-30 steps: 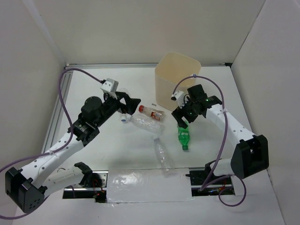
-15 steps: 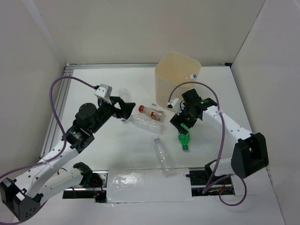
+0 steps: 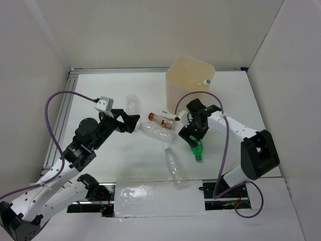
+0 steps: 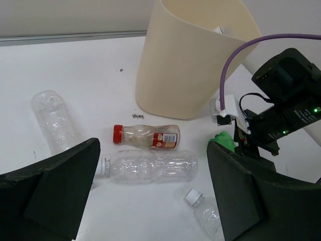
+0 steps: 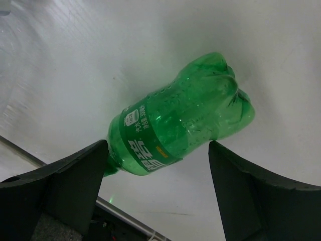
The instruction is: Put the plastic bottles in the bin
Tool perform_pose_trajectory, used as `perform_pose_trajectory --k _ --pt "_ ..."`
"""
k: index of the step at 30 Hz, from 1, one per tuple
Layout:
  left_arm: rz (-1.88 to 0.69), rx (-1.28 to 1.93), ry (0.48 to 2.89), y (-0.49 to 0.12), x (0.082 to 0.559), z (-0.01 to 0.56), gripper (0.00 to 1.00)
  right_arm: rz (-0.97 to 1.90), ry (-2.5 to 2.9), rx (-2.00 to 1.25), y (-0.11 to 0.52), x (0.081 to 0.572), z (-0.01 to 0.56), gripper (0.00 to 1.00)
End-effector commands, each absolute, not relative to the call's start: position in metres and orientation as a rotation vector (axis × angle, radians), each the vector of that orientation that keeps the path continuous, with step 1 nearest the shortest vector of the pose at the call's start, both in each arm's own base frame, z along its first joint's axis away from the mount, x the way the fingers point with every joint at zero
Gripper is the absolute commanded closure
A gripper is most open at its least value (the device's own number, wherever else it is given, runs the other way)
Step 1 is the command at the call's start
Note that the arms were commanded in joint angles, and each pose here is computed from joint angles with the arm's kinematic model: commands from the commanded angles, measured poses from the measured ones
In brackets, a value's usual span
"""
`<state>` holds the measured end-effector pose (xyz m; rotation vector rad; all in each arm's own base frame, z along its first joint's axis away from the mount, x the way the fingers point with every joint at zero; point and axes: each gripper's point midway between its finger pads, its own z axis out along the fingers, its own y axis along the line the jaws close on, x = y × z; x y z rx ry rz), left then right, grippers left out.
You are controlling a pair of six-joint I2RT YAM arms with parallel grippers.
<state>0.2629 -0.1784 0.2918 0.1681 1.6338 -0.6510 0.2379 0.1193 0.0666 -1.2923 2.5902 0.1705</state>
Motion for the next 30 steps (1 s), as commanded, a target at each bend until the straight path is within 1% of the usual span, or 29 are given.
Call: perform_pose_trajectory --k 1,7,10,15,17,19,21,22,24,25,26,28,30 --pt "-0.658 0.142 1.588 -0.174 0.259 0.303 0.00 0.139 2.594 -1.283 0.125 0.245 0.069 0.13" --pt "-0.632 0.134 1.596 -0.166 0.256 0.295 0.00 0.039 2.598 -1.351 0.112 0.238 0.052 0.13" --pt "-0.632 0.134 1.596 -0.166 0.256 0.295 0.00 0.036 2.595 -1.382 0.109 0.234 0.046 0.13" --pt "-0.609 0.120 1.642 -0.168 0.262 0.277 0.00 0.009 2.589 -1.445 0.109 0.230 0.028 0.13" --pt "-0.585 0.089 1.671 -0.165 0.267 0.267 0.00 0.027 2.582 -1.443 0.113 0.233 0.024 0.15" --pt "-0.544 0.040 1.747 -0.160 0.275 0.248 0.00 0.051 2.562 -1.471 0.116 0.234 0.022 0.28" --pt "-0.509 -0.011 1.774 -0.152 0.283 0.242 0.00 0.069 2.550 -1.495 0.116 0.229 0.019 0.44" --pt "-0.474 -0.052 1.795 -0.144 0.289 0.235 0.00 0.083 2.514 -1.516 0.118 0.230 0.021 0.57" --pt "-0.441 -0.097 1.815 -0.136 0.299 0.233 0.00 0.094 2.459 -1.532 0.119 0.230 0.030 0.69" --pt "-0.379 -0.139 1.863 -0.124 0.313 0.220 0.00 0.129 2.398 -1.592 0.121 0.226 0.039 0.81" --pt "-0.385 -0.141 1.849 -0.125 0.315 0.227 0.00 0.124 2.385 -1.568 0.120 0.229 0.044 0.83" --pt "-0.382 -0.148 1.878 -0.122 0.324 0.222 0.00 0.184 2.310 -1.596 0.125 0.228 0.069 0.89" --pt "-0.351 -0.161 1.913 -0.115 0.340 0.216 0.00 0.289 2.139 -1.642 0.140 0.225 0.110 0.91"
